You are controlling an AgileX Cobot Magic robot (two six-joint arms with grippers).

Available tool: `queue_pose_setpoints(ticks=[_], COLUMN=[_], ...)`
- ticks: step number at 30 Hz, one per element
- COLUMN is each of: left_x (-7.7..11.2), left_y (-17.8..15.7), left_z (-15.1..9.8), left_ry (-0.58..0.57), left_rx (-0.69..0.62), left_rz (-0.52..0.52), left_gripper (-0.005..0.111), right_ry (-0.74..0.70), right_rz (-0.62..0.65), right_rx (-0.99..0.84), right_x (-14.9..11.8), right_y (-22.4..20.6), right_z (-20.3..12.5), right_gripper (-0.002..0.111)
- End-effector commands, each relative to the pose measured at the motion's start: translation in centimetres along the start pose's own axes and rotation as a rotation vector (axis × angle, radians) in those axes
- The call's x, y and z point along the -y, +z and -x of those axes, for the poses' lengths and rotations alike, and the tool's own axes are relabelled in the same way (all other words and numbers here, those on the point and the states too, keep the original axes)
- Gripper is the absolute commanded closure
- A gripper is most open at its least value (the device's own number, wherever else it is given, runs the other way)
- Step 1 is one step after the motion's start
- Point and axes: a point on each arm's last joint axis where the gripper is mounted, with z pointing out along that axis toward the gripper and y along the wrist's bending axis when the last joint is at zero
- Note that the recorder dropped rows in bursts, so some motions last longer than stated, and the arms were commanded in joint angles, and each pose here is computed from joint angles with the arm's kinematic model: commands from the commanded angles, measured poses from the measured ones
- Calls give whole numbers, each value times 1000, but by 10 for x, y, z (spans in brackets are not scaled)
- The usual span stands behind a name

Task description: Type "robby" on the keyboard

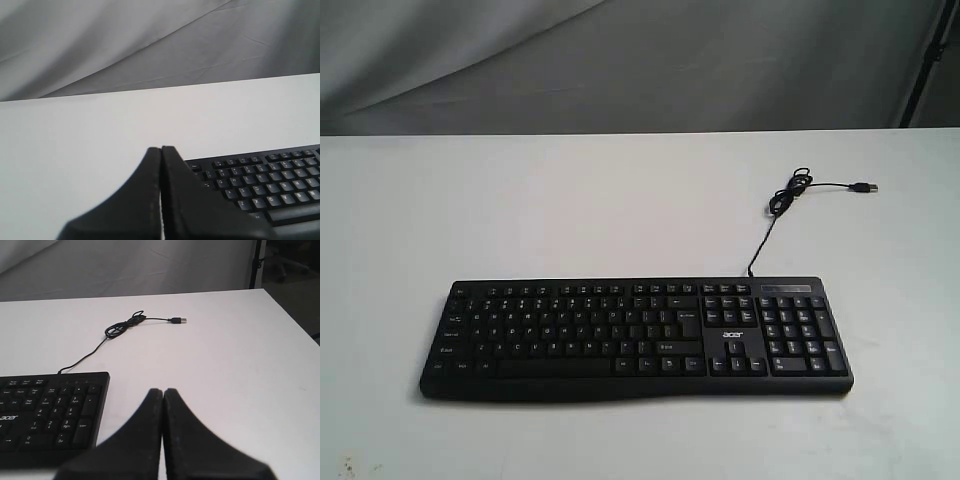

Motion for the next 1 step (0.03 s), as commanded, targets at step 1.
queue_pose_setpoints(ticks=[1], left_x=[0], left_y=[0], left_z=[-1], left_ry=[3], left_rx=[5], left_rz=[-5], left_gripper=[107], right_ry=[-2], right_rz=[-6], right_rx=[16], right_x=[1], right_y=[0], right_z=[0], right_gripper=[108])
